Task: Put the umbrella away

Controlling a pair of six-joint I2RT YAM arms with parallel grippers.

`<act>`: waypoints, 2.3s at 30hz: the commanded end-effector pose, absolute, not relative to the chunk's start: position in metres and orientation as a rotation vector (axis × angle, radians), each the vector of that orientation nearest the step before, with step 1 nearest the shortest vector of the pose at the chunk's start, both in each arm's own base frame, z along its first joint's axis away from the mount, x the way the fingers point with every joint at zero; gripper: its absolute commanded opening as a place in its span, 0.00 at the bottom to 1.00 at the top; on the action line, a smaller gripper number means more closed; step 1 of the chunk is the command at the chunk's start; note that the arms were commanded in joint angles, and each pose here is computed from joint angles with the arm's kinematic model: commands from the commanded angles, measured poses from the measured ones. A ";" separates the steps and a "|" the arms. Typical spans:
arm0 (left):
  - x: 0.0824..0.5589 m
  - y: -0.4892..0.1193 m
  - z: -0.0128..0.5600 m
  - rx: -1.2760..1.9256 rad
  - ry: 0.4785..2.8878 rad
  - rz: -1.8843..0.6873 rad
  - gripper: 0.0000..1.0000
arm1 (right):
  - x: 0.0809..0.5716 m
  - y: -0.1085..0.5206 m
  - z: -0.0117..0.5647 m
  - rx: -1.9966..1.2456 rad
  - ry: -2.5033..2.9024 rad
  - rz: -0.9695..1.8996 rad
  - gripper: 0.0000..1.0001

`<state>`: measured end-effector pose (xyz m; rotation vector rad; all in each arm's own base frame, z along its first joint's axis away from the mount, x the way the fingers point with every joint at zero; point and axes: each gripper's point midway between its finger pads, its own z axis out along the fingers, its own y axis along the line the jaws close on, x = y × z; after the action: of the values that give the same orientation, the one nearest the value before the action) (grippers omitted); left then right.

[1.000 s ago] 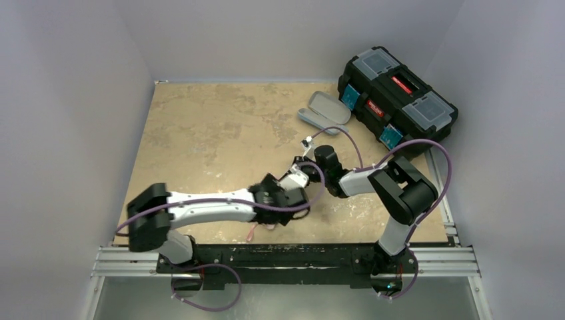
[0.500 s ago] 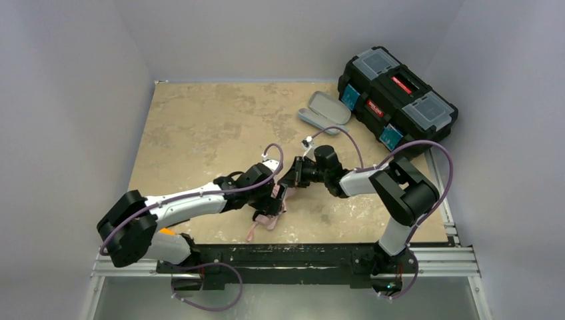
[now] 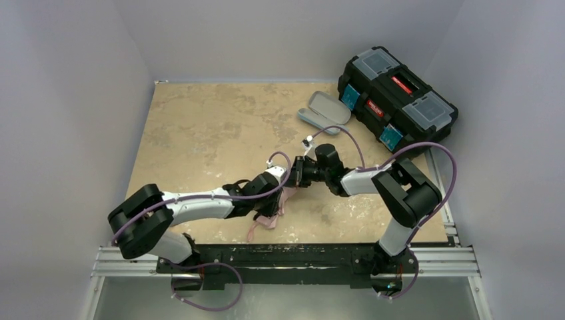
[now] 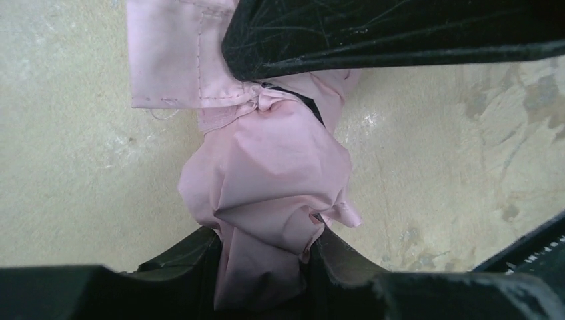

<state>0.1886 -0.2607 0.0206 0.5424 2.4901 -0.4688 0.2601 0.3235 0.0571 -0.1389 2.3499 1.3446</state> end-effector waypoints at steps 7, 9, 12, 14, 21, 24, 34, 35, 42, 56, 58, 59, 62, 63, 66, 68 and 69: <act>0.198 -0.233 0.042 0.628 2.282 0.272 0.00 | 0.260 0.341 0.093 -0.242 2.264 1.501 0.00; 0.197 -0.235 0.042 0.640 2.258 0.347 0.00 | 0.262 0.345 0.101 -0.261 2.223 1.532 0.00; 0.195 -0.236 0.037 0.653 2.212 0.463 0.00 | 0.262 0.348 0.106 -0.279 2.189 1.564 0.00; 0.193 -0.237 0.034 0.678 2.176 0.540 0.00 | 0.259 0.349 0.107 -0.301 2.163 1.597 0.00; 0.176 -0.245 0.022 0.721 2.074 0.750 0.00 | 0.250 0.349 0.112 -0.347 2.085 1.669 0.00; 0.168 -0.249 0.008 0.777 2.056 0.803 0.00 | 0.249 0.349 0.108 -0.353 2.088 1.666 0.00; 0.157 -0.255 -0.018 0.860 2.078 0.798 0.00 | 0.242 0.349 0.121 -0.427 1.982 1.717 0.00; 0.157 -0.256 -0.017 0.861 2.080 0.787 0.00 | 0.241 0.349 0.124 -0.437 1.962 1.731 0.00; 0.158 -0.259 -0.011 0.875 2.134 0.711 0.00 | 0.232 0.348 0.144 -0.495 1.862 1.783 0.00; 0.158 -0.271 -0.019 0.935 2.142 0.694 0.00 | 0.247 0.373 0.106 -0.479 2.109 1.523 0.00; 0.158 -0.272 -0.019 0.932 2.146 0.682 0.00 | 0.245 0.376 0.098 -0.491 2.145 1.494 0.00; 0.158 -0.272 -0.019 0.930 2.146 0.681 0.00 | 0.245 0.378 0.094 -0.495 2.159 1.484 0.00; 0.158 -0.272 -0.017 0.925 2.148 0.670 0.00 | 0.242 0.378 0.076 -0.492 2.224 1.439 0.00; 0.158 -0.272 -0.017 0.925 2.148 0.668 0.00 | 0.242 0.378 0.069 -0.488 2.253 1.412 0.00; 0.157 -0.271 -0.017 0.925 2.150 0.664 0.00 | 0.242 0.378 0.051 -0.488 2.336 1.302 0.00; 0.157 -0.272 -0.018 0.929 2.152 0.660 0.00 | 0.240 0.379 0.041 -0.501 2.376 1.243 0.00; 0.157 -0.272 -0.019 0.934 2.154 0.658 0.00 | 0.239 0.381 0.039 -0.512 2.386 1.219 0.00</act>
<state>0.1788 -0.2276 0.0227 0.9444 1.9871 0.9481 0.2435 0.3644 0.0616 -0.4399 2.3303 1.3893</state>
